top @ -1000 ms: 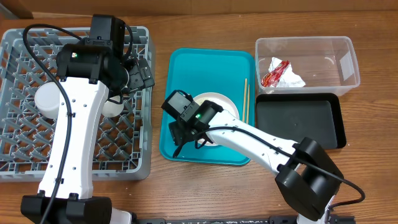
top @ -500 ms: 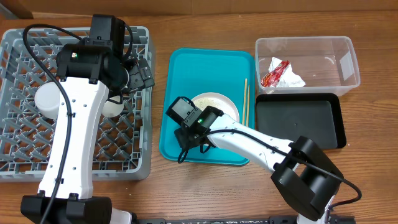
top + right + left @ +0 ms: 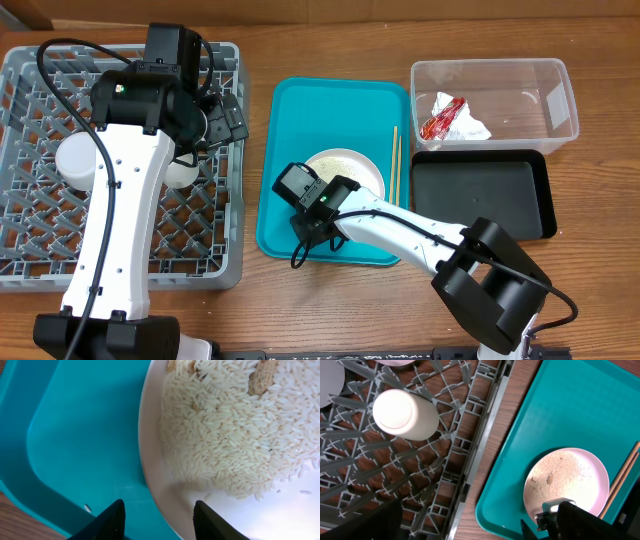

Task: Sort waste into correct bins and load items into the dishwasher
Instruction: 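Close the right gripper on the plate's near rim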

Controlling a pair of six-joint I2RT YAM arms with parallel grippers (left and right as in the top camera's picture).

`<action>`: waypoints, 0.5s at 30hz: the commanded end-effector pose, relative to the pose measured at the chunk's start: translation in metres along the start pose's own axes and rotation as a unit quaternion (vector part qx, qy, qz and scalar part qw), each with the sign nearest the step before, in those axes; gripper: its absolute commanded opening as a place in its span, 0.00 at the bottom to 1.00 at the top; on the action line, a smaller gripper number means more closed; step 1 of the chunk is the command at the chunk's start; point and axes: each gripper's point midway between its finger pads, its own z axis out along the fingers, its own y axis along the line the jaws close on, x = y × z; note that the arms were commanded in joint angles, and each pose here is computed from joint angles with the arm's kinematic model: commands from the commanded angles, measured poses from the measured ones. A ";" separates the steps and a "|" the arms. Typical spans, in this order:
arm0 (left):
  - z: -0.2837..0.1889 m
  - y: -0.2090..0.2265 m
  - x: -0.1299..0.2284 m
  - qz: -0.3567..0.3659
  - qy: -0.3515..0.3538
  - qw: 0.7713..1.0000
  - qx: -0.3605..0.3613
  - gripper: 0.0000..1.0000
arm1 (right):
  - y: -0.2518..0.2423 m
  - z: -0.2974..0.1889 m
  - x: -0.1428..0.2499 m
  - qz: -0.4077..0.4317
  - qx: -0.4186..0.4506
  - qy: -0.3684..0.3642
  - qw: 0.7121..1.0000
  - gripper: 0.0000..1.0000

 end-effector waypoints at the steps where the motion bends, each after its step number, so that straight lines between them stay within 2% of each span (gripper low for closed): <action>1: 0.000 -0.002 -0.001 -0.006 0.000 1.000 0.003 1.00 | 0.003 0.004 0.006 -0.008 -0.003 0.008 1.000 0.46; 3: 0.000 -0.002 -0.001 -0.006 0.000 1.000 0.003 1.00 | 0.003 0.004 0.006 -0.008 -0.004 0.007 1.000 0.46; 7: 0.000 -0.002 -0.001 -0.006 0.000 1.000 0.003 1.00 | 0.003 0.004 0.006 -0.007 -0.004 0.008 1.000 0.39; 15: 0.000 -0.002 -0.001 -0.006 0.000 1.000 0.003 1.00 | -0.002 0.005 0.016 -0.020 0.007 0.028 0.999 0.39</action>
